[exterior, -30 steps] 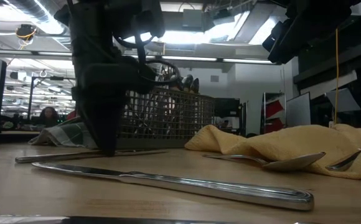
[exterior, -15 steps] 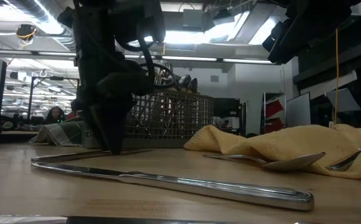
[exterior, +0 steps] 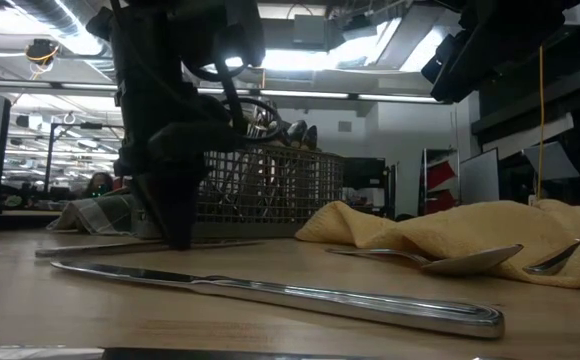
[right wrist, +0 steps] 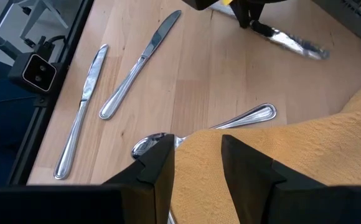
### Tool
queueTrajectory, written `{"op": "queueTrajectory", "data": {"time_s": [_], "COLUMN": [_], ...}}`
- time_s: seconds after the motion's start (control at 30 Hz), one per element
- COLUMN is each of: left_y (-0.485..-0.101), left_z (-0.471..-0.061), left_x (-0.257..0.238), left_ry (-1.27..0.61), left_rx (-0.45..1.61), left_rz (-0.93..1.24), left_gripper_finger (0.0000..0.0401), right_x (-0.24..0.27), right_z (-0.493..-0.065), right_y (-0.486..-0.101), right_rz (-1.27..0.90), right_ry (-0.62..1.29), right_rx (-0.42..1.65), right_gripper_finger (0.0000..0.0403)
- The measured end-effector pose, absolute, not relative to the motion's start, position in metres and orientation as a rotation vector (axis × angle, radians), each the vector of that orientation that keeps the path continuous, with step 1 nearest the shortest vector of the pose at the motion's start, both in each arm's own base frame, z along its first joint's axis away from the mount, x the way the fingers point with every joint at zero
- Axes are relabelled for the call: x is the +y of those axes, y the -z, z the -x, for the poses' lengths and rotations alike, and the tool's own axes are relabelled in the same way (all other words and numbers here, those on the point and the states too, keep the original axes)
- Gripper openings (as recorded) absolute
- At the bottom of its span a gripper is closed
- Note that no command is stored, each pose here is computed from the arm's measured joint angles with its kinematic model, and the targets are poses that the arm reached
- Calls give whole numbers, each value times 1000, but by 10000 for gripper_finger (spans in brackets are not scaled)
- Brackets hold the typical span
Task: Sort silverware
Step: Put the silver knife into the gray silverware basket
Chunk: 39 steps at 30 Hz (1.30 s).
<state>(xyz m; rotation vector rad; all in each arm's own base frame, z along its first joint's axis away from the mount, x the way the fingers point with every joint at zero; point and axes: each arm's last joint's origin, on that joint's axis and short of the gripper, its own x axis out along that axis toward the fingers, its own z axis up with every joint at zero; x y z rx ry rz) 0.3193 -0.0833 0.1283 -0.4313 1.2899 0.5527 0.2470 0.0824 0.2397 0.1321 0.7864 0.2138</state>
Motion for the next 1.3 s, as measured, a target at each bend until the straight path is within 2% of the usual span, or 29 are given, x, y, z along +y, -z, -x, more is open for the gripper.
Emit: {"op": "queueTrajectory", "data": {"time_s": [0.23,0.5,1.3], "left_y": [-128,-137,-146], "left_z": [-319,-318,-321], "left_x": [-83,-83,-84], "left_ry": [-548,-536,-508], "left_rx": [1295,1267,1200], "left_rz": [436,448,474], "left_gripper_finger": [21,37,33], "right_x": [82,82,82], "right_z": [-247,-247,-247], "right_y": [-240,-240,-240], "right_rz": [-132,-132,-133], "right_ry": [-214,-214,-214], "right_rx": [786,786,786], "right_gripper_finger": [133,133,133]}}
